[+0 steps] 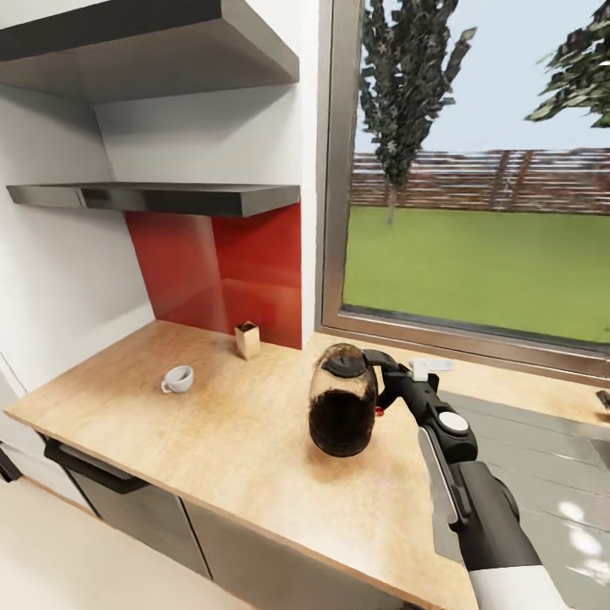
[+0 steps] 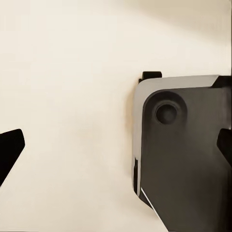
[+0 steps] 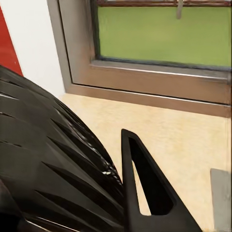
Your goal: Set up a coffee station on the kitchen countertop: keep the coffee maker on the countertop, move the bottle of coffee from the kitchen shelf to the counter next to the coffee maker, place a paper coffee filter on top of the coffee maker, put the saucer next to the coffee maker with the coffee cup on the saucer, and place the electric kettle next to the coffee maker.
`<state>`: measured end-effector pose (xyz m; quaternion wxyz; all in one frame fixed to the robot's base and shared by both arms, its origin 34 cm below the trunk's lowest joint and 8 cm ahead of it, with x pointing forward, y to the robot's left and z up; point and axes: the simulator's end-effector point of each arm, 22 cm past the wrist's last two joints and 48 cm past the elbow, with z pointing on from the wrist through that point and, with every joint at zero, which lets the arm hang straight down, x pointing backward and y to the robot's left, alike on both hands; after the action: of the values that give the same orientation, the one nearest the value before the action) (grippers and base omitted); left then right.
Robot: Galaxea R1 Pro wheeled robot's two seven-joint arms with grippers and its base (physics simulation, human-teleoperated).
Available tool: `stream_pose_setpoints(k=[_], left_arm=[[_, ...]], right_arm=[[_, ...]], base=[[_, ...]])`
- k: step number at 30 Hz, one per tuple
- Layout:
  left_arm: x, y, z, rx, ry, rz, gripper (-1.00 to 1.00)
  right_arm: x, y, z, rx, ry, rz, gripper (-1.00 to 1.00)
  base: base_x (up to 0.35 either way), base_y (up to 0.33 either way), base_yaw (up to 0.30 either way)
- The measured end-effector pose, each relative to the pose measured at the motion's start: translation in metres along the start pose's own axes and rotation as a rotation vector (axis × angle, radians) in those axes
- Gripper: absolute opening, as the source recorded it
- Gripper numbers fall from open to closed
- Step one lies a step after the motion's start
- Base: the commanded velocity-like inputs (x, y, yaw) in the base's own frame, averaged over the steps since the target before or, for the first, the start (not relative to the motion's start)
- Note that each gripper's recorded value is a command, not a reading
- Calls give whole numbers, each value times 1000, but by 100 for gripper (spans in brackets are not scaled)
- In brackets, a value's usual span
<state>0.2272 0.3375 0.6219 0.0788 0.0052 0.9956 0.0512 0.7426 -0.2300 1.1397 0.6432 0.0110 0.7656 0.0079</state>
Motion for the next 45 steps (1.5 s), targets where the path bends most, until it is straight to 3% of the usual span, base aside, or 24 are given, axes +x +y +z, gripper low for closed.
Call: stream_pose_setpoints(k=[12,22,31,45], left_arm=[[-4,-21,0,33,-27,-8,100],[-6,-22,0,34,-31,-7,100],[-6,-21,0,31,-30,-13,100],[-2,-23,1,34,-20,-10,100]], right_arm=[[4,2,1,-4,9,1,-100],[4,2,1,-4,8,2,-100],[6,2,2,-4,10,4,-100],[8,2,3,-7,14,16,-100]], base=[[0,0,-297],[-188,11,-297],[-184,201,-289],[-10,11,-283]])
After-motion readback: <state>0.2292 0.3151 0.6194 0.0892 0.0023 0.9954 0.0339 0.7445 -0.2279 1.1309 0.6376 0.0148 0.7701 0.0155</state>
